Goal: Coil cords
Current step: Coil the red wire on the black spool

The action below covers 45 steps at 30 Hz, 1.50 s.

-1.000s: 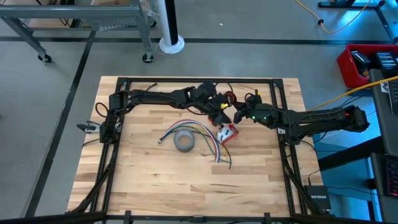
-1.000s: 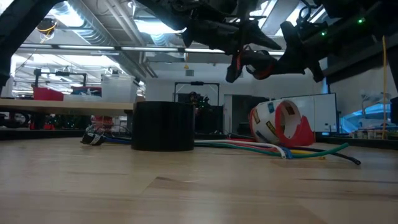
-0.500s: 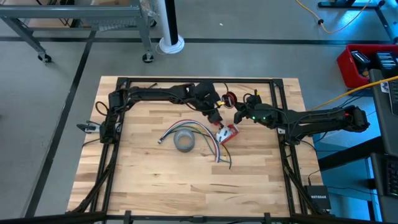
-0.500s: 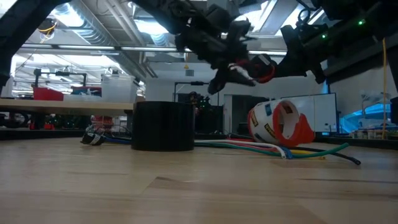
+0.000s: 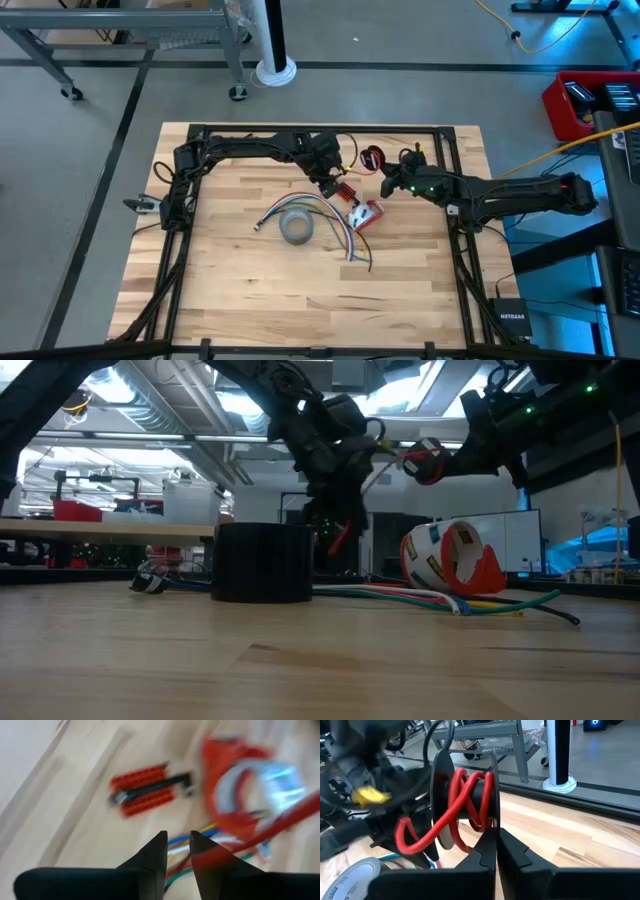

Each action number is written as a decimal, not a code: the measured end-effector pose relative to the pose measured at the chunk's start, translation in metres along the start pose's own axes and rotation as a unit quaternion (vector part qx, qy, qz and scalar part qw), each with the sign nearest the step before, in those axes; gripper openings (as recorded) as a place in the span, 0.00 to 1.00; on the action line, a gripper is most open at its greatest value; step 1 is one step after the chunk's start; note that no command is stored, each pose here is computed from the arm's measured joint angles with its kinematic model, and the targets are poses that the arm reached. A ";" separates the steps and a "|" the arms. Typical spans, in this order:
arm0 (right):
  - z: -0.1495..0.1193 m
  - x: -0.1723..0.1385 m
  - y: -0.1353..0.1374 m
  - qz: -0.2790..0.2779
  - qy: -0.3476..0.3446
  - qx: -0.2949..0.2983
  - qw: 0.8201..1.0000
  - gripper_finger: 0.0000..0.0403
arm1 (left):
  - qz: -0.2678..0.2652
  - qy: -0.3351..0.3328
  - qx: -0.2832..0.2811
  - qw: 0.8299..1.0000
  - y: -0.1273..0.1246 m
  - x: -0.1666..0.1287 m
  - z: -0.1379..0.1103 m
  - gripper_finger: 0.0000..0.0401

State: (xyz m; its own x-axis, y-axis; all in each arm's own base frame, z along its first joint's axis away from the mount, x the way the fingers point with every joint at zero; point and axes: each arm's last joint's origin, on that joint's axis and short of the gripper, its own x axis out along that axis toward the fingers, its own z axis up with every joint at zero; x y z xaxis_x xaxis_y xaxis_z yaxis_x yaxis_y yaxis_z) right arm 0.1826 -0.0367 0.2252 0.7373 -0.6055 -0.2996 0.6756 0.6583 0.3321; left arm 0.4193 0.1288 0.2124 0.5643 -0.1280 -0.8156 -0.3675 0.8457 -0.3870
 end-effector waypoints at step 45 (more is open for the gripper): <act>0.010 -0.024 -0.011 -0.001 -0.013 0.046 0.999 0.01 | -0.008 -0.267 0.144 0.953 -0.085 0.037 0.018 0.12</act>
State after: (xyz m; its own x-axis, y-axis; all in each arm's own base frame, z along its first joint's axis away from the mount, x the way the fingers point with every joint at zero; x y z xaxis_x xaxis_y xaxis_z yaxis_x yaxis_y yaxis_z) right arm 0.1578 -0.0341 0.2380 0.7345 -0.6193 -0.2774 0.6732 0.6140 0.4120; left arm 0.4845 0.0620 0.2232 0.8925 0.0742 -0.4449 -0.1801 0.9630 -0.2007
